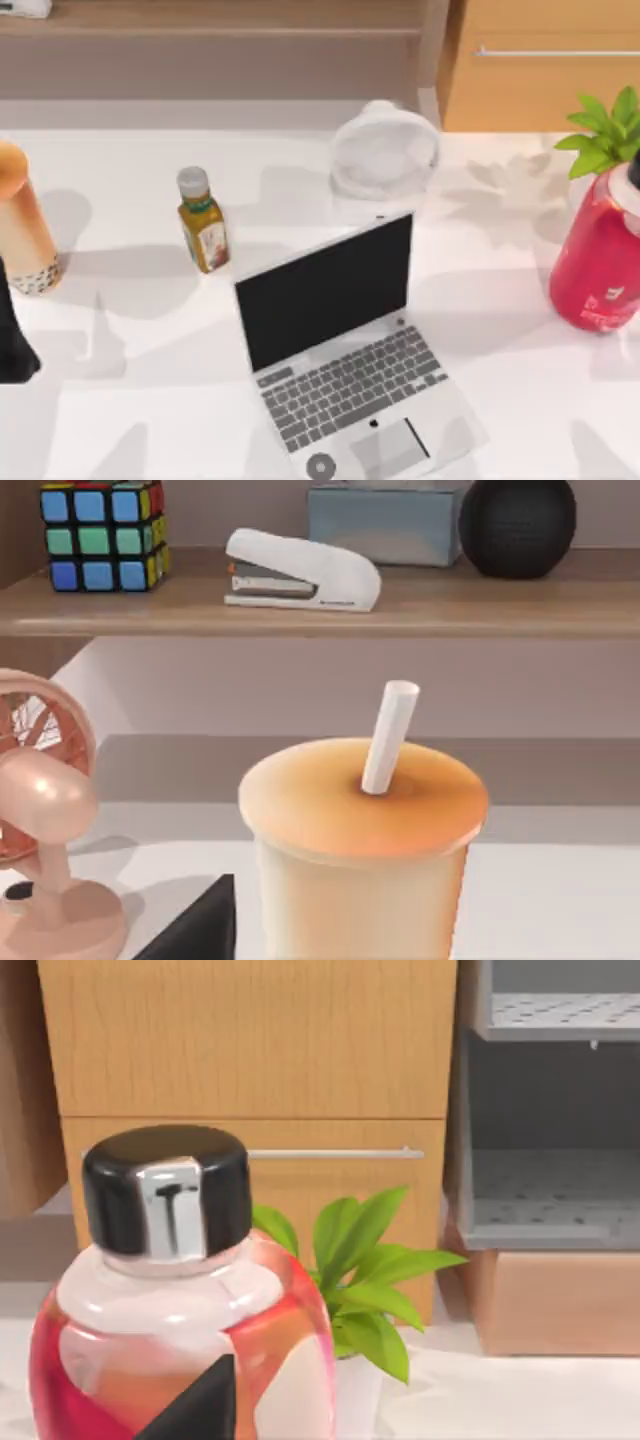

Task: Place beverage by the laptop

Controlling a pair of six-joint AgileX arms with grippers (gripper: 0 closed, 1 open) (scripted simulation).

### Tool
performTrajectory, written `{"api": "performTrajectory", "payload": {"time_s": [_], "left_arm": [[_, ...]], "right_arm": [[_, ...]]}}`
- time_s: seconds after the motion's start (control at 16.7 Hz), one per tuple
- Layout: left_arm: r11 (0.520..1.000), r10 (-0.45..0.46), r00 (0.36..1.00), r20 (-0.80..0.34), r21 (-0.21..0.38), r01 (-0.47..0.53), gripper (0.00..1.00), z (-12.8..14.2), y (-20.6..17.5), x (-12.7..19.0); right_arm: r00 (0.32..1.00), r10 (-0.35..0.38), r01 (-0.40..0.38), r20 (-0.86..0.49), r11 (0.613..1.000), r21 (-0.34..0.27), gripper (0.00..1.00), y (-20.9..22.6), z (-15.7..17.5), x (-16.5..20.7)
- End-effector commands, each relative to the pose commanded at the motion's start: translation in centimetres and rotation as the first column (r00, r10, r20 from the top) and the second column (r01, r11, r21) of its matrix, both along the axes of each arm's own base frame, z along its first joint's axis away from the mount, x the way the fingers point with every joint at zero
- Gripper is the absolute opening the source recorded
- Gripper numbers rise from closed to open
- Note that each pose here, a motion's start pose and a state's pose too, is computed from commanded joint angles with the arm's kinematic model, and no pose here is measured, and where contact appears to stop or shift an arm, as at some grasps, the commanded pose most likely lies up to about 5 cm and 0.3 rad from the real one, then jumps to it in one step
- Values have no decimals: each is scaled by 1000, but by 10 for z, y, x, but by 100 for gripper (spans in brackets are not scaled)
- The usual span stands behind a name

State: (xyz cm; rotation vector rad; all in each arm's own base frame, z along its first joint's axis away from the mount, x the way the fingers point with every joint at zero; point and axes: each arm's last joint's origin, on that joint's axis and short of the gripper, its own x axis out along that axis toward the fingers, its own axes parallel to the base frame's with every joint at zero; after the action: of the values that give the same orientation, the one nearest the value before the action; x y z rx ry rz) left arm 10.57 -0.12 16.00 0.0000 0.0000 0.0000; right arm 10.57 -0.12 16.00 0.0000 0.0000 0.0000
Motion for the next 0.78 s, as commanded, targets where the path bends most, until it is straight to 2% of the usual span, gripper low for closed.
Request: {"api": "performTrajectory", "payload": {"time_s": [0.36, 0.78], "left_arm": [[1000, -4, 1000, -24, 4, 4, 100, -2, 1, 7], [1000, -15, 995, -97, 11, 16, 100, -10, 9, 33]], "right_arm": [[1000, 0, 0, 0, 1000, 0, 100, 0, 0, 0], [1000, 0, 0, 0, 1000, 0, 100, 0, 0, 0]]}}
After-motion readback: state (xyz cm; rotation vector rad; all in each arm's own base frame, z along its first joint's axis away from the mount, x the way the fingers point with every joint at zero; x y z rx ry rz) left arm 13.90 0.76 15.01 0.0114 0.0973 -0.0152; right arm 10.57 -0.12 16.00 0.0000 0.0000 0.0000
